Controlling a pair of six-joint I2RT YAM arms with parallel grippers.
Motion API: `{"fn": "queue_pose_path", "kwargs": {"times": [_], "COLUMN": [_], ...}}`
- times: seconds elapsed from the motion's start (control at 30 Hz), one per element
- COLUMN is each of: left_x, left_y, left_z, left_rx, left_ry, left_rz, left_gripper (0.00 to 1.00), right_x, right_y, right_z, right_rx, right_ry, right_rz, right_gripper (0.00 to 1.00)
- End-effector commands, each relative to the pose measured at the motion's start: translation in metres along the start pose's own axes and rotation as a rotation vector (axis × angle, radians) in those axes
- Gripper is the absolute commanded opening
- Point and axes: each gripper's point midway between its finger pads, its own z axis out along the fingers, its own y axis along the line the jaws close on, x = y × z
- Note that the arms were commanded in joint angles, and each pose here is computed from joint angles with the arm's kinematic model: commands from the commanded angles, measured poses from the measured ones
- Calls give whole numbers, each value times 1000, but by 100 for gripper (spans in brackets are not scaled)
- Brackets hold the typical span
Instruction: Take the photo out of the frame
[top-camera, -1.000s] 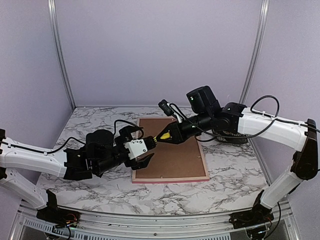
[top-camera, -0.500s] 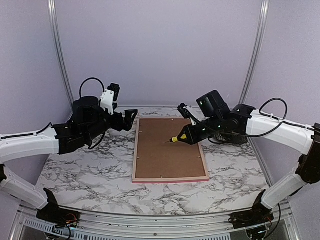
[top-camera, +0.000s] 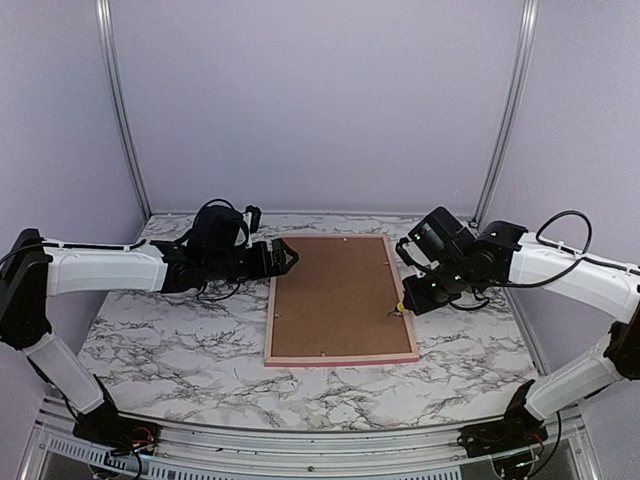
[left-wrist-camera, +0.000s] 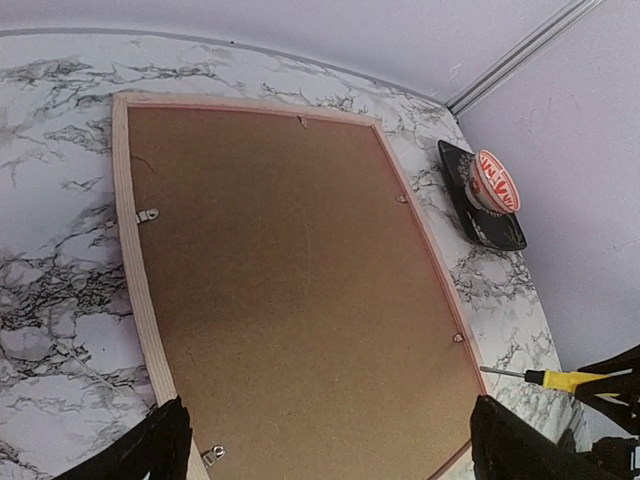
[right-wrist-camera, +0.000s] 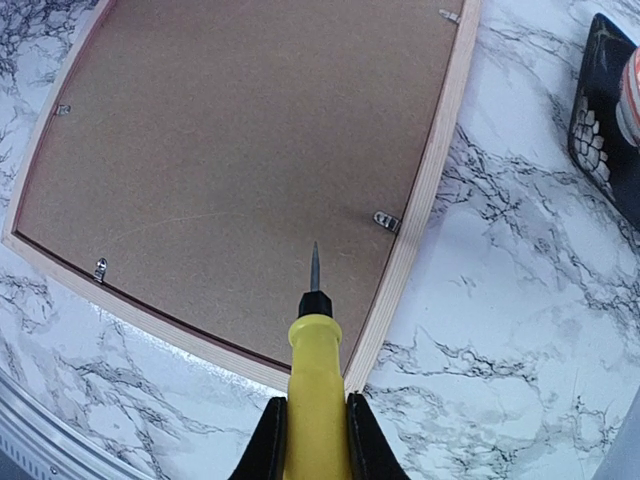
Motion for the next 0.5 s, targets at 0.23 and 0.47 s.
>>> {"fn": "queue_pose_path", "kwargs": {"times": [0.23,0.47], "left_x": [24,34], "left_y": [13,20], "left_z": [28,36], "left_rx": [-9,-33], "left_ry": [111,146], "left_rz": [-116,-114], "left_gripper": [99,99], "right_x": [12,0], "right_y": [-24,-22], "right_z": [0,13], "right_rx": [119,134], "right_ry": [28,7], "right_rz": [67,56], "right_gripper": [0,0]}}
